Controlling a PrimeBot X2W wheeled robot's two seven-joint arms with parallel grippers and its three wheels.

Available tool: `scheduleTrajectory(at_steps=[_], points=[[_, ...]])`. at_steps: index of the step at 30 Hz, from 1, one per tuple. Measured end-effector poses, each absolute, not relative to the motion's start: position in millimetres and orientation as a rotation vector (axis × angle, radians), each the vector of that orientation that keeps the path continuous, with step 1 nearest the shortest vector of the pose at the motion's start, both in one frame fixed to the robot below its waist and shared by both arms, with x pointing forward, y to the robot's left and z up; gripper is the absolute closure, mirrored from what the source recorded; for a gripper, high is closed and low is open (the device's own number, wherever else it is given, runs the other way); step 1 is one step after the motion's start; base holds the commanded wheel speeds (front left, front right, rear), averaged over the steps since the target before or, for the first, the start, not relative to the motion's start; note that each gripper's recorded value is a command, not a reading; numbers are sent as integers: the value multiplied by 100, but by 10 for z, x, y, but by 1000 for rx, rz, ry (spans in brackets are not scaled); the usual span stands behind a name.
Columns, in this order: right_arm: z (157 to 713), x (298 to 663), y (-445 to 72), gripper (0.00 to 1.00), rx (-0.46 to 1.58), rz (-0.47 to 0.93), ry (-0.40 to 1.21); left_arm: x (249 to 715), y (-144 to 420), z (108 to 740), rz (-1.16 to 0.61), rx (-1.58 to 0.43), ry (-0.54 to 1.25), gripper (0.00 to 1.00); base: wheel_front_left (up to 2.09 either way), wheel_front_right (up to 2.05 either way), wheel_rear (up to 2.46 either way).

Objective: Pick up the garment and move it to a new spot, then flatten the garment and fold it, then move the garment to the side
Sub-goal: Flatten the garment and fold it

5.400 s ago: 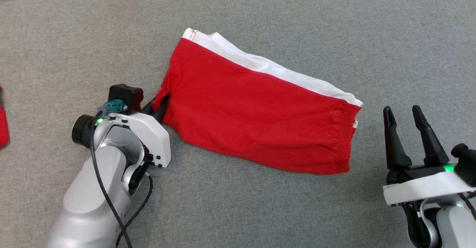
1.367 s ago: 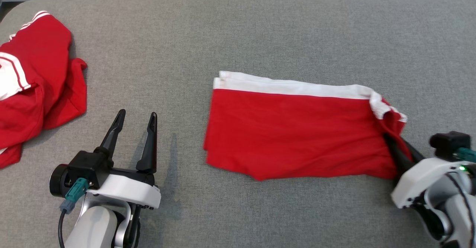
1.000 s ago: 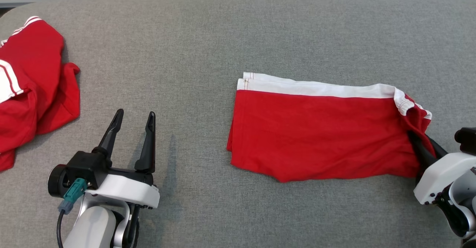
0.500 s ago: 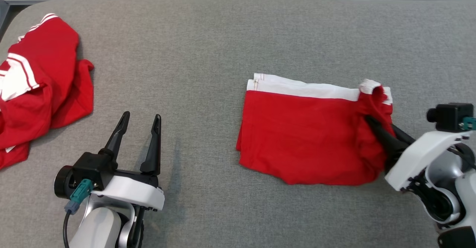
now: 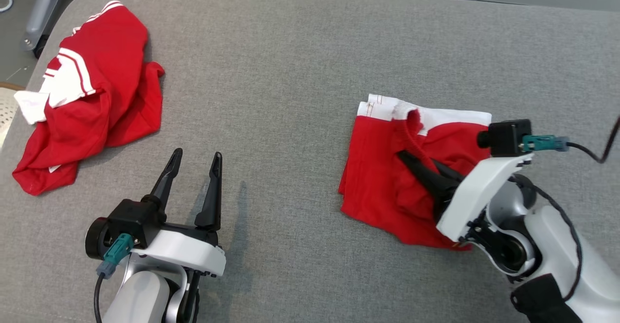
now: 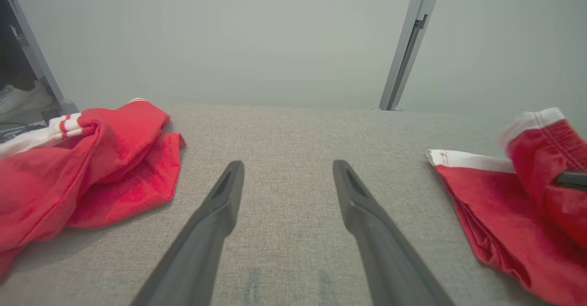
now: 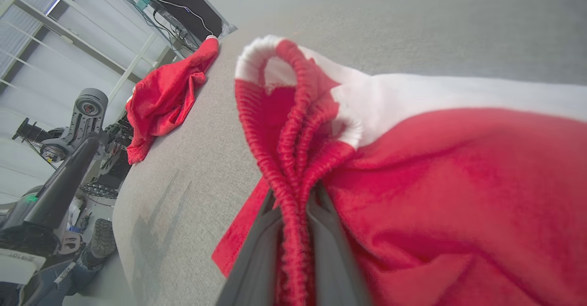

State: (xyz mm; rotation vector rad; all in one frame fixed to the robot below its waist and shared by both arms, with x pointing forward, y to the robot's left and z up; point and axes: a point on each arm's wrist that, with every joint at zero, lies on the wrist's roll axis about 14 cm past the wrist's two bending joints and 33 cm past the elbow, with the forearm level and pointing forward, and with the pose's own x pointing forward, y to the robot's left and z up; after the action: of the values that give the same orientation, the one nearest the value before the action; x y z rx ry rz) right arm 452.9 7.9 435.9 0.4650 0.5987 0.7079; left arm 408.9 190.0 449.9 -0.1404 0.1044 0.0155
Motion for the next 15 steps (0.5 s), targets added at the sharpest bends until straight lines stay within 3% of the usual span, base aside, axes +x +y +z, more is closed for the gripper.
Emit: scheduleTrajectory(at_steps=[9,10,12,13,15], points=[[4219,4523,343,100,471,756,620,4113,1924,4458,26,-143,113,0,0,0,0],[4217,4531,353,72,471,757,615,4126,1926,4461,27,-144,111,0,0,0,0],[4247,4541,370,38,464,765,588,4135,1908,4451,23,-142,113,0,0,0,0],[4264,4541,377,0,459,771,573,4141,1896,4448,19,-142,113,0,0,0,0],[4336,4553,382,0,457,779,531,4153,1877,4447,15,-145,112,0,0,0,0]])
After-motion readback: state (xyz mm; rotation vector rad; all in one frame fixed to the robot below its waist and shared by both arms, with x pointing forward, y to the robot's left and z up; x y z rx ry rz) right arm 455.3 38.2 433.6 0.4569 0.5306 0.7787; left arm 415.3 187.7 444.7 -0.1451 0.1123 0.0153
